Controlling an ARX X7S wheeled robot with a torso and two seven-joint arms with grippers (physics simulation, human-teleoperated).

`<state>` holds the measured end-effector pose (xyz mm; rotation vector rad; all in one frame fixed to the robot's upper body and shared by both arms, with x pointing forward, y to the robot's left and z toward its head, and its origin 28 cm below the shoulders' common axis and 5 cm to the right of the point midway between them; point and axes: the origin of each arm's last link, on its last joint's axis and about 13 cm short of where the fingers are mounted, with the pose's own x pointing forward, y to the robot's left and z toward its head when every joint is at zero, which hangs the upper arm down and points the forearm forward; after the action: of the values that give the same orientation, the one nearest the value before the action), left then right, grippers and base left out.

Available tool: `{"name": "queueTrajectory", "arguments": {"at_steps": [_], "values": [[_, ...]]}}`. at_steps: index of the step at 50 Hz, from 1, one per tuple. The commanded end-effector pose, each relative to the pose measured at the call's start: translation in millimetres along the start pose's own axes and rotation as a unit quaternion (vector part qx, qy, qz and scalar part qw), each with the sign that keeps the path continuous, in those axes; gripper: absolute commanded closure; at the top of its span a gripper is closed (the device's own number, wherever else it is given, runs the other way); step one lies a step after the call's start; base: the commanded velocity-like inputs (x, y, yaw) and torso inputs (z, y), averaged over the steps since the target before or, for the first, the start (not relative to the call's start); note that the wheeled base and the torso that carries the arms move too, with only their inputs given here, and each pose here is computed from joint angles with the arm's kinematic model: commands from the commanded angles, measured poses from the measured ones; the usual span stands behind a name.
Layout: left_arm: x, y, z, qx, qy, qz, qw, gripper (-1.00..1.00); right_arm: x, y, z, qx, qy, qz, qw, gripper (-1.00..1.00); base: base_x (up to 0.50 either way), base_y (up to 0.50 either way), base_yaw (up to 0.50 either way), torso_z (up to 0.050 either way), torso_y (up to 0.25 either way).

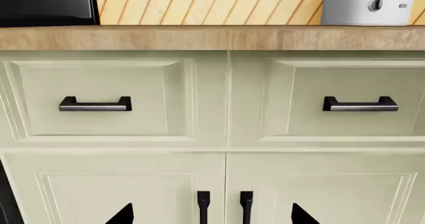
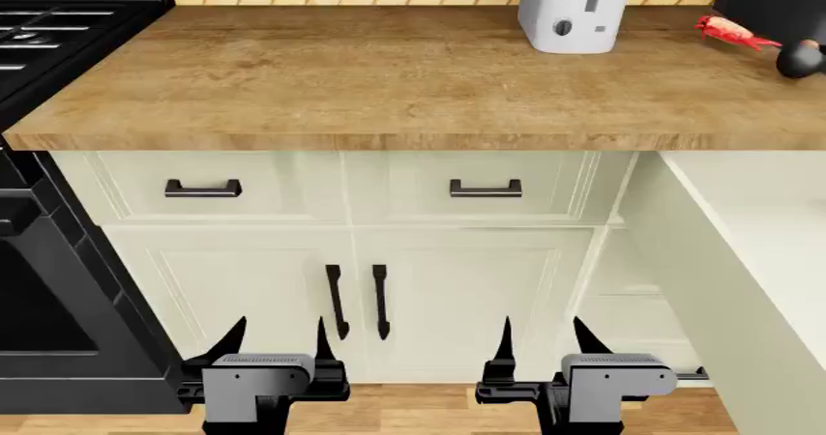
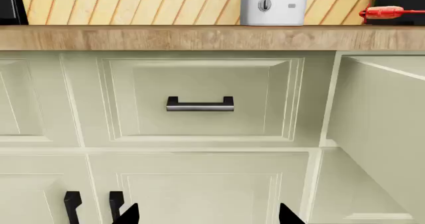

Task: Close the right drawer.

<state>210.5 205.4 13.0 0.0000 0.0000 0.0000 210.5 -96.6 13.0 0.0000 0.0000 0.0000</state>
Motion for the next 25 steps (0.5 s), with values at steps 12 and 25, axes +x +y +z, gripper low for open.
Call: {"name": "queueTrajectory", "arguments": {"at_steps": [12,25], "values": [[1,-0.5,0,0.004,0.005,-0.001,1.0,-1.0,-1,0.0,2,0.009,0.001,-0.001,1.0,-1.0,0.0,0.0,0.0,0.0,0.0],[-2,-1.5,4,0.028,0.012,-0.014,0.999,-1.0,0,-0.8,11,0.036,0.015,-0.01,0.999,-1.0,0.0,0.0,0.0,0.0,0.0]]}}
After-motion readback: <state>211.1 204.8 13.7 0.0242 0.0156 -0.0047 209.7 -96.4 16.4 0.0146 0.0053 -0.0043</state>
